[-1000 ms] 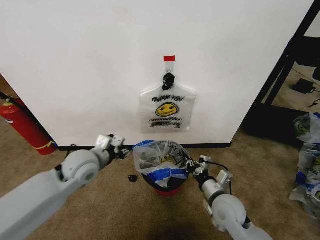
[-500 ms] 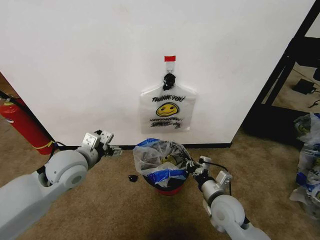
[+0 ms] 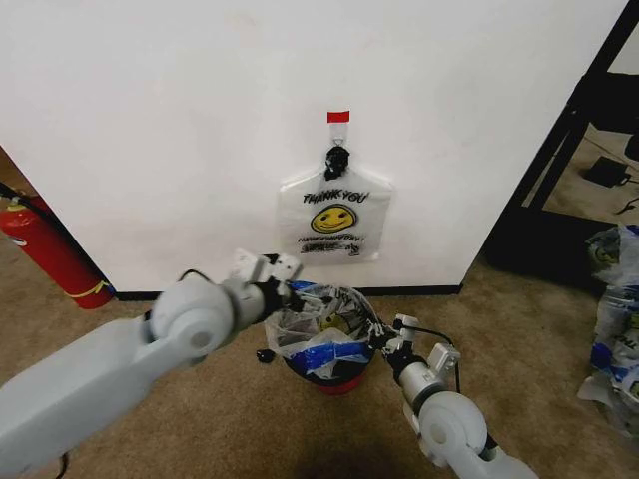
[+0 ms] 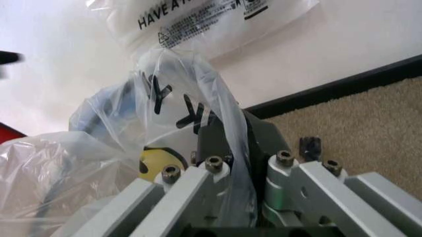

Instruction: Pick up the garbage bag from the wall and place it over the trash bin.

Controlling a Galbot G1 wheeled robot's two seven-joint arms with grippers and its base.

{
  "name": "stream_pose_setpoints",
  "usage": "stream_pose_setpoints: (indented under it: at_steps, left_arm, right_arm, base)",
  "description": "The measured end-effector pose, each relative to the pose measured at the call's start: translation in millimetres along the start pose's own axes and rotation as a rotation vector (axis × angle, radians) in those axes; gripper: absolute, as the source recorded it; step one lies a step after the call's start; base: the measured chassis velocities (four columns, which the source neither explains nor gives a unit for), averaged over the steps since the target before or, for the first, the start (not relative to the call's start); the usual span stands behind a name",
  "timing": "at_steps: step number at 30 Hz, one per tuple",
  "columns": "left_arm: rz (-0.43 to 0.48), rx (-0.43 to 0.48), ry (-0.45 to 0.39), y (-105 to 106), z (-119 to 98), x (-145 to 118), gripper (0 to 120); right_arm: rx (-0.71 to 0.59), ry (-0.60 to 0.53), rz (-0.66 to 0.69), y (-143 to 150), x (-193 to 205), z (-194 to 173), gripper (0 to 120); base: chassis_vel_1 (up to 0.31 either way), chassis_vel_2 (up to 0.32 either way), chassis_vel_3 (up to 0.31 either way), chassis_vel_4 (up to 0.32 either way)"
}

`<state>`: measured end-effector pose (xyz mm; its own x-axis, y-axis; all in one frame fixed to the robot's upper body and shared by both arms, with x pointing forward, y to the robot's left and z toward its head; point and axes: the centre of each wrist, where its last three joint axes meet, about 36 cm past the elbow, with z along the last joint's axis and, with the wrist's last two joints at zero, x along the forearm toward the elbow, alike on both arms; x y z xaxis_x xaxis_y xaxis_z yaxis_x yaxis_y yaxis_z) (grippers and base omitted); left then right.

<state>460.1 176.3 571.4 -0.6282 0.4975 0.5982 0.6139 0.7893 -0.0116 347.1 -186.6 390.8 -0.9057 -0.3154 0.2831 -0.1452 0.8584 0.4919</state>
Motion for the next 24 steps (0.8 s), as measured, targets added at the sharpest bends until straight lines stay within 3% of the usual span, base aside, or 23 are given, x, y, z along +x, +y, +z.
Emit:
stream_pose_setpoints:
  at_steps: [6, 11, 24]
  left_arm:
    - [-0.015, 0.004, 0.034, 16, 1, -18, 94]
    - [0.008, -0.005, 0.069, 27, 7, -23, 82]
    - [0.048, -0.043, 0.117, 26, 14, -47, 75]
  right_arm:
    - [0.004, 0.006, -0.009, 1, 1, 0, 2]
    - [0.003, 0.011, -0.020, 2, 2, -3, 2]
    - [0.010, 0.024, -0.036, 3, 6, -5, 2]
  base:
    - [0.000, 0.000, 0.000, 0.000]
    - [0.000, 0.000, 0.000, 0.000]
    - [0.000, 0.000, 0.000, 0.000]
